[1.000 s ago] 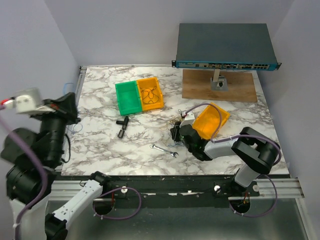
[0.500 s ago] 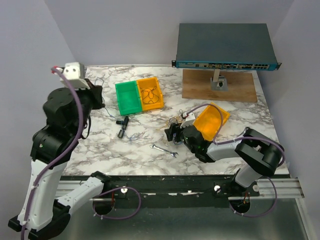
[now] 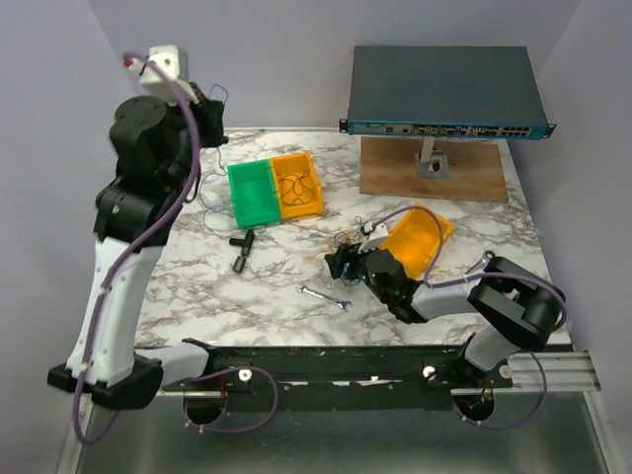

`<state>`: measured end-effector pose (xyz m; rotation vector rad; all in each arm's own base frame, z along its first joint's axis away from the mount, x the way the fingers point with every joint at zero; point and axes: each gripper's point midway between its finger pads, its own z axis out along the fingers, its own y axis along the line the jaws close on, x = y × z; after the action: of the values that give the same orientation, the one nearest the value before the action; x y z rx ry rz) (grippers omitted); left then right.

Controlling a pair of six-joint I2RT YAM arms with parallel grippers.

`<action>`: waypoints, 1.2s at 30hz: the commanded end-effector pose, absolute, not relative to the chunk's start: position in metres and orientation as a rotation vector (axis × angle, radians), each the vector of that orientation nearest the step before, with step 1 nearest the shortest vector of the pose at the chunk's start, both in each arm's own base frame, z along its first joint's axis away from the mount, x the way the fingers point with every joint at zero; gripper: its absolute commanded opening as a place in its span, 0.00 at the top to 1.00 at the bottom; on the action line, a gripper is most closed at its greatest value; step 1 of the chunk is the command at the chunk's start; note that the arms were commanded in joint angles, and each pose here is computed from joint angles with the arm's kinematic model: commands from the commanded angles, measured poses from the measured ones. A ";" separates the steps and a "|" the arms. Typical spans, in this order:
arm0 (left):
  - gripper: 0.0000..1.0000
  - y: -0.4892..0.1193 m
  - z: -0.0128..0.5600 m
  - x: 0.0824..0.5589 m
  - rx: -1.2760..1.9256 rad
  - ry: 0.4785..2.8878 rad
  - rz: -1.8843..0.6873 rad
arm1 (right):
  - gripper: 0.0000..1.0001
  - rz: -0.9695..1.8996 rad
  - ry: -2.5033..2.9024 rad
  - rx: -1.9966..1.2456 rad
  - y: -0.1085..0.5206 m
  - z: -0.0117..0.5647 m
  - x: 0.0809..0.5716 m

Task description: Untangle the cables

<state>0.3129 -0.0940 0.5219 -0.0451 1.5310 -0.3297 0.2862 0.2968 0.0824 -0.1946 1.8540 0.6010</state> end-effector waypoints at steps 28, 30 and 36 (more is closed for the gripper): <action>1.00 -0.089 0.428 0.448 -0.116 1.753 -0.362 | 0.26 0.619 1.795 -0.202 0.295 0.097 0.284; 1.00 -0.090 0.410 0.450 -0.124 1.784 -0.363 | 0.26 0.620 1.795 -0.203 0.295 0.097 0.284; 1.00 -0.095 0.346 0.465 -0.121 1.901 -0.354 | 0.26 0.619 1.797 -0.204 0.295 0.096 0.284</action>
<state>0.4538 -0.0957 0.3659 -0.1193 1.8822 -0.3688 0.2853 0.2947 0.0867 -0.2004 1.8314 0.6041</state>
